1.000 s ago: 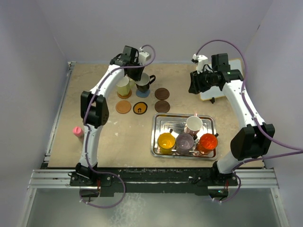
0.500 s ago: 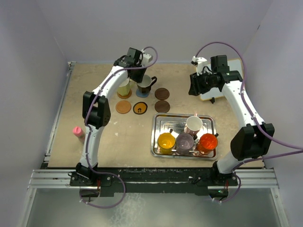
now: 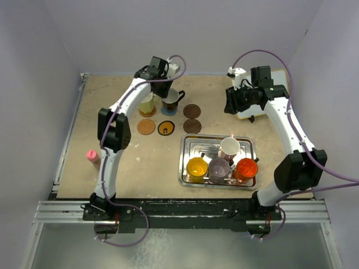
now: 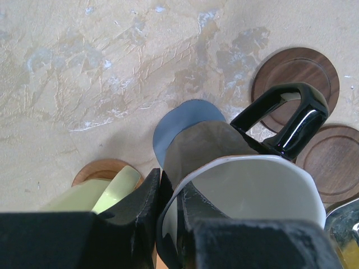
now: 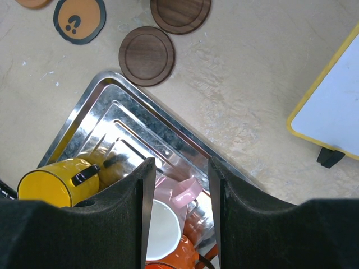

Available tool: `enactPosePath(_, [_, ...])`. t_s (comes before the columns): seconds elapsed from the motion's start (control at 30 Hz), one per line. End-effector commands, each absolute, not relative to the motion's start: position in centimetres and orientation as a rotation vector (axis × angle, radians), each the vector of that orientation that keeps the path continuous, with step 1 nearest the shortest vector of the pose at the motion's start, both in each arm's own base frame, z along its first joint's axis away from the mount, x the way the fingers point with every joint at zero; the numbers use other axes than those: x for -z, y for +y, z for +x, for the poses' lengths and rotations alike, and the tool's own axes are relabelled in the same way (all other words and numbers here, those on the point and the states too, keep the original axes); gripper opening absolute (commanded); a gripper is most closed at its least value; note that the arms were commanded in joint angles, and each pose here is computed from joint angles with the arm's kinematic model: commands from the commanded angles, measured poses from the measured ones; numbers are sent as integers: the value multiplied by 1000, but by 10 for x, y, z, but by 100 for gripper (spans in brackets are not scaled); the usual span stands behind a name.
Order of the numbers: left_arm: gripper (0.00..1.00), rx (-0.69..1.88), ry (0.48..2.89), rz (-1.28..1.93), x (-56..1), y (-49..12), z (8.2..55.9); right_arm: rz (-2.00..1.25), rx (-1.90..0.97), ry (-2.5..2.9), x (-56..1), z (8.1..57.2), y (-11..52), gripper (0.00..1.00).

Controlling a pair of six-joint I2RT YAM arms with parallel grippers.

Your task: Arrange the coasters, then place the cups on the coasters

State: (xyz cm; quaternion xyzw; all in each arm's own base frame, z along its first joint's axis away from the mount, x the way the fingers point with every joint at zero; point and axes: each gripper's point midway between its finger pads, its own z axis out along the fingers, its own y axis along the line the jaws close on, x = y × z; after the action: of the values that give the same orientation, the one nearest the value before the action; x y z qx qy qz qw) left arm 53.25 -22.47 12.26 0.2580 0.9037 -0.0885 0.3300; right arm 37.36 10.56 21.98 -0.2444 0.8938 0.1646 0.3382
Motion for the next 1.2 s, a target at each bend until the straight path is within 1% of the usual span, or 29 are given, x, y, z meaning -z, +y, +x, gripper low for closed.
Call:
enactPosePath(0.0, [3, 252, 2269, 608, -152, -226, 553, -659, -398, 2288, -233, 367, 103, 45])
enactPosePath(0.6, [3, 240, 2308, 614, -128, -222, 555, -666, -373, 2288, -230, 359, 99, 47])
enactPosePath(0.8, [14, 232, 2306, 622, -126, -221, 557, -672, -367, 2291, -229, 356, 98, 47])
enactPosePath(0.9, [22, 225, 2301, 627, -127, -221, 557, -673, -363, 2293, -228, 354, 96, 47])
enactPosePath(1.17, [37, 232, 2242, 650, -148, -224, 561, -701, -355, 2300, -223, 344, 94, 47])
